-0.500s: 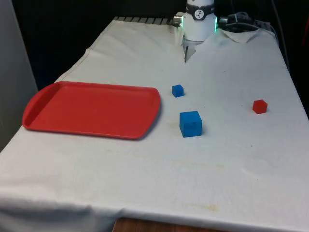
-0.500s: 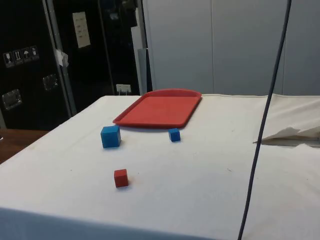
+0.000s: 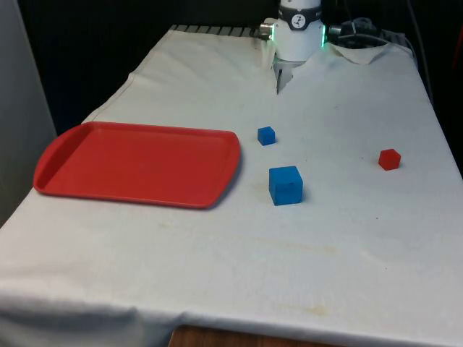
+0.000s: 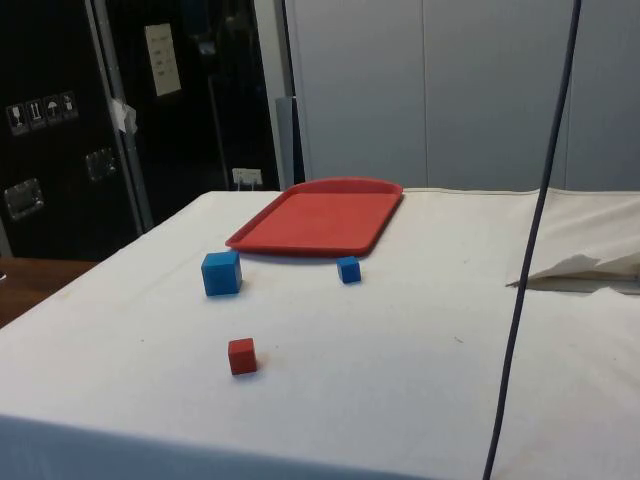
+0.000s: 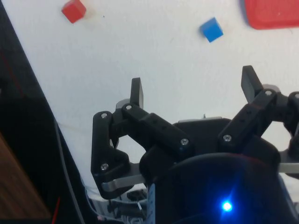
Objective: Pick up the largest block and place it onto the tray.
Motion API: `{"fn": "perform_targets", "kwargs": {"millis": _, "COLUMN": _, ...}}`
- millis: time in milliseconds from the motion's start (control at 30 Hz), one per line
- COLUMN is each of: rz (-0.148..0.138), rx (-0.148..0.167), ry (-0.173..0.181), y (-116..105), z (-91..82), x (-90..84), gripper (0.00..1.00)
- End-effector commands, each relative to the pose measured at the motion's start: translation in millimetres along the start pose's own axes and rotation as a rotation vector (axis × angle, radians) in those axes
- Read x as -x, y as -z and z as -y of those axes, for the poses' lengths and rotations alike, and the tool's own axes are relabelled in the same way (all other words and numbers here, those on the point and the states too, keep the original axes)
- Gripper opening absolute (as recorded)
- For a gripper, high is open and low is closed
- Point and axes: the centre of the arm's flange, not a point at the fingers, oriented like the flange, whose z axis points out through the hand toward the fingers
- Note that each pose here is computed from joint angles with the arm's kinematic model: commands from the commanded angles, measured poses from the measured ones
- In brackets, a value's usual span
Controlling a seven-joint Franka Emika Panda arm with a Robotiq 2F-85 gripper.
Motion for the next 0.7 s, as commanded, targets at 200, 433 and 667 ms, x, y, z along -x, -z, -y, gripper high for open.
{"fn": "perform_targets", "kwargs": {"millis": 200, "rz": -0.038, "rx": -0.003, "ry": 0.015, "y": -21, "z": 10.7, "x": -3.6, "gripper": 1.00}}
{"fn": "perform_targets", "kwargs": {"millis": 433, "rz": -0.048, "rx": -0.003, "ry": 0.019, "y": -42, "z": 19.2, "x": -10.1, "gripper": 1.00}}
{"fn": "perform_targets", "kwargs": {"millis": 667, "rz": -0.053, "rx": -0.002, "ry": 0.021, "y": -65, "z": 27.4, "x": -19.2, "gripper": 1.00}}
